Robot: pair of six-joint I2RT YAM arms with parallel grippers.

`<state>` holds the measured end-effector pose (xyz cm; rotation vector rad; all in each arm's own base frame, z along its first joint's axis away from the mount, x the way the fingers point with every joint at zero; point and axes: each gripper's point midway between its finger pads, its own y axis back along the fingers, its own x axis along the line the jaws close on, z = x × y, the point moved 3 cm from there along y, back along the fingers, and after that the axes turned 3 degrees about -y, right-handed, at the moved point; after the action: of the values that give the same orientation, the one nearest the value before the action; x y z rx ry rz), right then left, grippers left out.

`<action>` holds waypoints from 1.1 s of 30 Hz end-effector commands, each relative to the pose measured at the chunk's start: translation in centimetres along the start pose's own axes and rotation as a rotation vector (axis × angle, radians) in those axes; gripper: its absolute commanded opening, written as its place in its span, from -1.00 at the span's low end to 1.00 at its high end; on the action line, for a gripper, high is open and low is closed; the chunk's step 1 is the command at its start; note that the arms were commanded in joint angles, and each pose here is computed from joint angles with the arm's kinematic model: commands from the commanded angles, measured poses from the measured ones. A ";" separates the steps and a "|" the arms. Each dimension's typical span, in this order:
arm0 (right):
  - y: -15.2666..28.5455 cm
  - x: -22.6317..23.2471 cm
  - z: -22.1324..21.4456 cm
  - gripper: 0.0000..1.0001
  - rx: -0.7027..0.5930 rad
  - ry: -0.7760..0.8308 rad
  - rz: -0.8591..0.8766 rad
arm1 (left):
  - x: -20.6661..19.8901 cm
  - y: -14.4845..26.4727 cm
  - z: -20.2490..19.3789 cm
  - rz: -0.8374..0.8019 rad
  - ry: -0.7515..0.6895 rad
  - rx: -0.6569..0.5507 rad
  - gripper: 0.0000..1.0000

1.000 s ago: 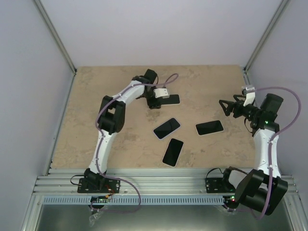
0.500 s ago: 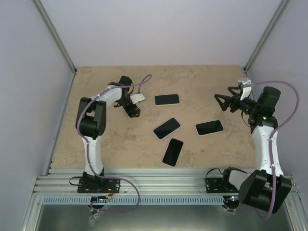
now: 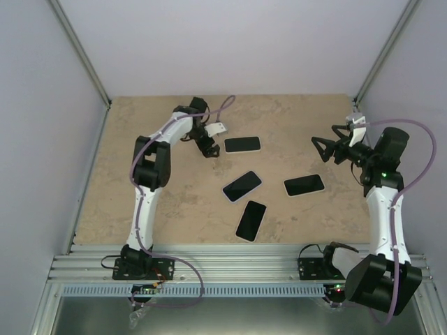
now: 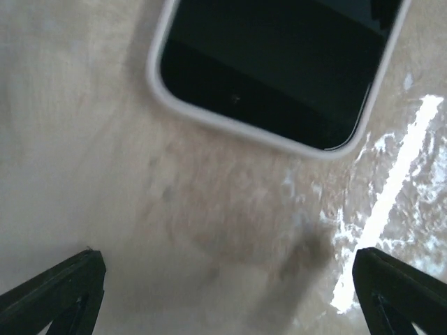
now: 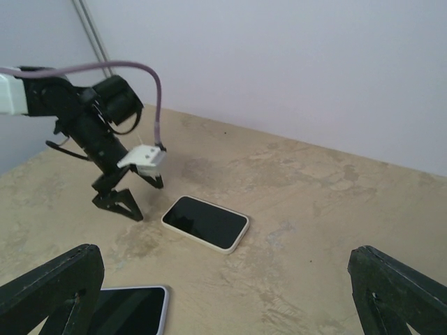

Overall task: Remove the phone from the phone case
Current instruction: Pick up the phone at the center of the board.

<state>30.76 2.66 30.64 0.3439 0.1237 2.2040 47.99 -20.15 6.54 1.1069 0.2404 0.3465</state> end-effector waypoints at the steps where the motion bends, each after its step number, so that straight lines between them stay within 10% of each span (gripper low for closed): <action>1: 0.1 0.1 0.2 0.95 -0.008 0.014 -0.011 | -2.8 -2.4 0.5 -0.118 -0.072 0.038 0.99; 25: 0.0 -0.6 -0.7 0.95 0.001 0.001 -0.050 | -5.6 -10.8 3.8 -0.118 -0.355 0.139 0.97; 33: 0.2 -0.4 -0.5 0.95 -0.006 -0.003 -0.047 | -7.5 -11.0 1.9 -0.196 -0.337 0.221 0.37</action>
<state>30.75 2.20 29.63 0.3515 0.1380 2.1523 47.66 -31.16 4.65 1.1353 -0.0497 0.1012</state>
